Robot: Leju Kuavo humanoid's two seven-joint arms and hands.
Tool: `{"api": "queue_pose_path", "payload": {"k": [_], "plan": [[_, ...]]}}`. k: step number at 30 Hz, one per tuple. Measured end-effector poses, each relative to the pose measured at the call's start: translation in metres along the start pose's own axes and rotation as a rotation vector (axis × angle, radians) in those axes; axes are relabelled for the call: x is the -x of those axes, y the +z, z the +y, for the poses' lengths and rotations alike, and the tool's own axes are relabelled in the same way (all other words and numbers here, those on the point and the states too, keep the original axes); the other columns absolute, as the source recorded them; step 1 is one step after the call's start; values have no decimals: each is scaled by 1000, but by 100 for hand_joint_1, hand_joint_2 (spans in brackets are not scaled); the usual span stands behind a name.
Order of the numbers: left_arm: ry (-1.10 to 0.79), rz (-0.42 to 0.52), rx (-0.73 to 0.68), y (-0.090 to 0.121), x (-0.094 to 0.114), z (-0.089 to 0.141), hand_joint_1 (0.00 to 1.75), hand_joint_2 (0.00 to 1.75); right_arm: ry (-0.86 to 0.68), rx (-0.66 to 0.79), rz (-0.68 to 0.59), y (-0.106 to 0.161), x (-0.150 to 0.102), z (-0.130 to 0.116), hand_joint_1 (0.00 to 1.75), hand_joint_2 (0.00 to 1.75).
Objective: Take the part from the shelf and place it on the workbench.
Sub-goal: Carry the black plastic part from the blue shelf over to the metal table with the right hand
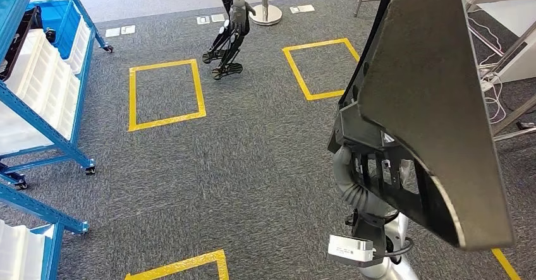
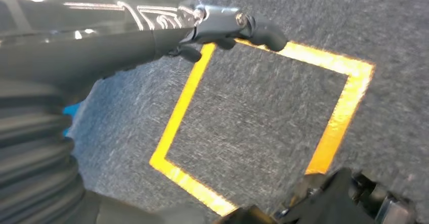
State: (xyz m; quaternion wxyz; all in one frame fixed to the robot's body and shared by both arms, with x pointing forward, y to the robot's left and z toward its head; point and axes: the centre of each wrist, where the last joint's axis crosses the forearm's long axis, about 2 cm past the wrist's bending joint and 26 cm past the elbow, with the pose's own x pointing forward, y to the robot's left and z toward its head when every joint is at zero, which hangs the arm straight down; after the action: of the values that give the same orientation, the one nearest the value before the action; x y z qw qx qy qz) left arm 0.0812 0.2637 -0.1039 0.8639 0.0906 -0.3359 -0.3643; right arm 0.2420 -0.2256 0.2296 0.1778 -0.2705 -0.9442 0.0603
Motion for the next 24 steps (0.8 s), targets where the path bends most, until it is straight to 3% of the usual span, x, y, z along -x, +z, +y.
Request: {"api": "queue_pose_path", "payload": {"k": [8, 17, 24], "plan": [[26, 23, 17, 1, -1, -4, 0, 175, 28, -82, -26, -5, 8, -1, 168, 175], [40, 23, -1, -1, -2, 0, 0, 175, 10, -76, -50, -16, 8, 5, 168, 175], [74, 28, -22, 0, 0, 0, 0, 175, -24, -72, -47, -8, 7, 6, 168, 175]]}}
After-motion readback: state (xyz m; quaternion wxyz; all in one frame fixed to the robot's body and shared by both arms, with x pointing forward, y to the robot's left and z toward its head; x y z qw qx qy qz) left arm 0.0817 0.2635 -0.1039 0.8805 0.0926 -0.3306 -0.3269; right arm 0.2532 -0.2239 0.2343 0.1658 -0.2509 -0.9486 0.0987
